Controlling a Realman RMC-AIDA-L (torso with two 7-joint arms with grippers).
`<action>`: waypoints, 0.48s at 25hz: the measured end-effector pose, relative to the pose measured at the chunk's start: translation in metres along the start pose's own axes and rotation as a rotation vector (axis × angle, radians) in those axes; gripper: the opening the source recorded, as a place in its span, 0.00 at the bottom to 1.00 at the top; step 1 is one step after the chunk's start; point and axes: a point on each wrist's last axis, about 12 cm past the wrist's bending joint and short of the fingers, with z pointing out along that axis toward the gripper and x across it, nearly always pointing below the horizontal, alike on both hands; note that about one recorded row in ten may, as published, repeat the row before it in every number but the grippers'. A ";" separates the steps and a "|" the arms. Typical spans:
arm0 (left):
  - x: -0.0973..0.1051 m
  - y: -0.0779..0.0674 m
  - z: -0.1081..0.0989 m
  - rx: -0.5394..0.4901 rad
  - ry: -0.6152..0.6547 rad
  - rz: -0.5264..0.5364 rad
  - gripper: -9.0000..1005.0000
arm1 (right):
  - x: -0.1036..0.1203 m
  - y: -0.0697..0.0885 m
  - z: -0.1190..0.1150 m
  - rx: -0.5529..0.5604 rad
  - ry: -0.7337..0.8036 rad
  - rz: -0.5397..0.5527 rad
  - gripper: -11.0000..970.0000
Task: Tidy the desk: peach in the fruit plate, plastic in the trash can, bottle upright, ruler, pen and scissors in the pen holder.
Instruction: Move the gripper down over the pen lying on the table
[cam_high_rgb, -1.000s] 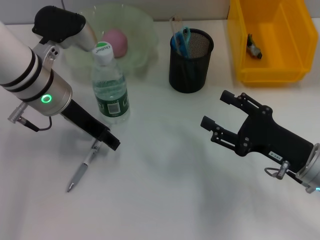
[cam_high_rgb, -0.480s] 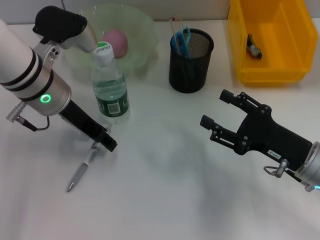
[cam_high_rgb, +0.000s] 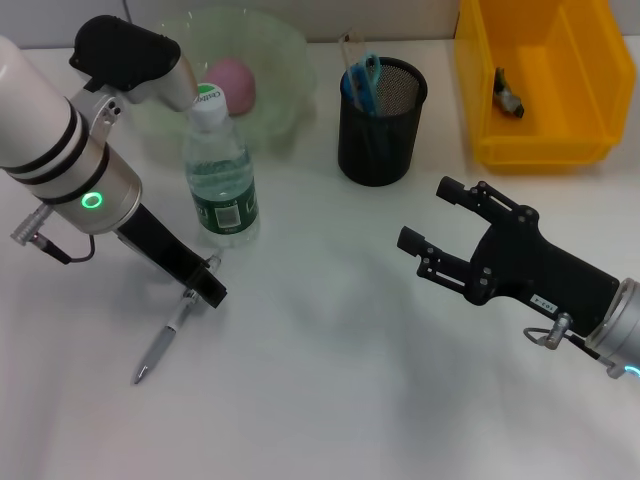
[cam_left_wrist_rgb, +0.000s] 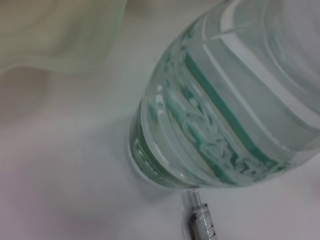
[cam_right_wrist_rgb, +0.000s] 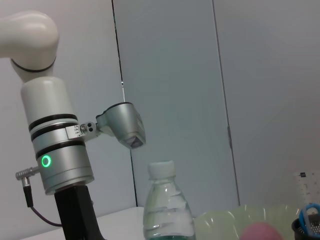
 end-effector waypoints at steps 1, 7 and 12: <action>0.000 0.000 0.000 0.000 -0.001 0.001 0.60 | 0.000 0.000 0.000 0.000 0.000 0.000 0.83; -0.002 0.000 -0.001 -0.004 -0.002 0.005 0.60 | 0.000 0.000 0.001 -0.001 0.000 -0.001 0.83; -0.002 0.000 0.002 0.000 0.002 0.003 0.60 | -0.001 -0.002 0.003 0.000 0.005 -0.005 0.83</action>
